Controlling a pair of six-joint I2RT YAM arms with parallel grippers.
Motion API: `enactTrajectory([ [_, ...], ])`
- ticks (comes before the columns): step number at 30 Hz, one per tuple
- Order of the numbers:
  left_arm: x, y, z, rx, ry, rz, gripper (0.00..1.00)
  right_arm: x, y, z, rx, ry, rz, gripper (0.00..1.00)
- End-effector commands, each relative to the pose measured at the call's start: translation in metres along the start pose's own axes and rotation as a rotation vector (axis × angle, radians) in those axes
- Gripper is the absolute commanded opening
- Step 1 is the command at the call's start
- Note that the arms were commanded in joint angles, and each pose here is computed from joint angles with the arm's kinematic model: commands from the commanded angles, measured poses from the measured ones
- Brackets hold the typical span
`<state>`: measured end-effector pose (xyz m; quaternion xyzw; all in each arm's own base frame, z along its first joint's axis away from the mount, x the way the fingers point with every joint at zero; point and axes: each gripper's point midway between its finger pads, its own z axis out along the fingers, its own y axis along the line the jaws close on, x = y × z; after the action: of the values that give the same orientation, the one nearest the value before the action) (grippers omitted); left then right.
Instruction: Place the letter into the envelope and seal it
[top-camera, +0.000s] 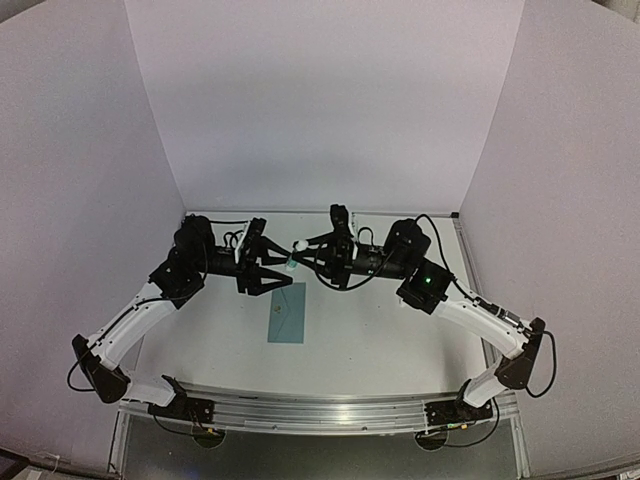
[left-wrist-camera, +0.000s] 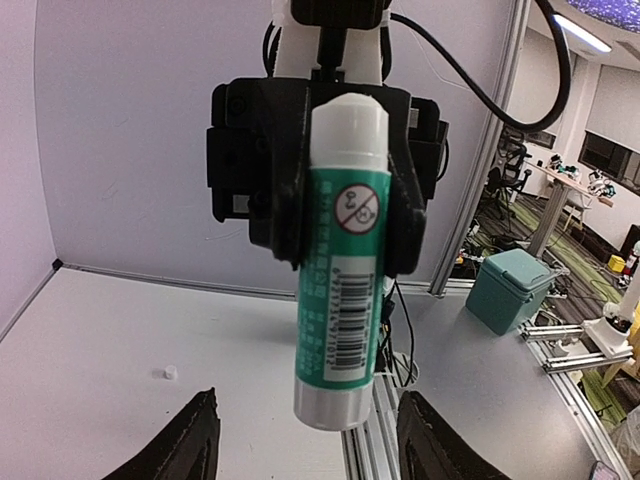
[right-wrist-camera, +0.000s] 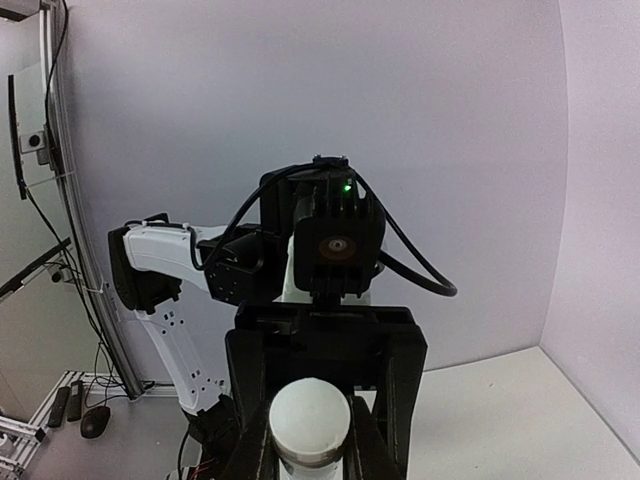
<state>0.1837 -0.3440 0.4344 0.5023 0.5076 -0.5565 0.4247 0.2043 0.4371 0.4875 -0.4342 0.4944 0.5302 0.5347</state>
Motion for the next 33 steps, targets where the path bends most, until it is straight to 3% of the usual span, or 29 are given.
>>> enactTrajectory([
  [1, -0.026, -0.013, 0.000, 0.049, -0.047, 0.085, 0.60, -0.017, 0.005, -0.005, 0.014, -0.041, -0.043, 0.00],
  [13, -0.027, -0.014, 0.002, 0.062, -0.054, 0.087, 0.50, -0.005, -0.004, 0.001, 0.040, -0.023, -0.025, 0.00],
  [19, -0.027, -0.011, 0.002, 0.051, -0.055, 0.078, 0.25, -0.005, -0.004, 0.003, 0.035, -0.022, -0.017, 0.00],
  [27, -0.026, -0.010, 0.003, 0.047, -0.054, 0.067, 0.20, -0.001, -0.006, 0.005, 0.032, -0.016, -0.001, 0.00],
  [31, -0.026, -0.010, 0.002, 0.043, -0.055, 0.066, 0.12, 0.000, -0.006, 0.007, 0.028, -0.013, 0.004, 0.00],
  [33, -0.029, -0.011, 0.002, 0.044, -0.068, 0.087, 0.03, 0.002, -0.006, 0.007, 0.030, -0.010, 0.010, 0.00],
])
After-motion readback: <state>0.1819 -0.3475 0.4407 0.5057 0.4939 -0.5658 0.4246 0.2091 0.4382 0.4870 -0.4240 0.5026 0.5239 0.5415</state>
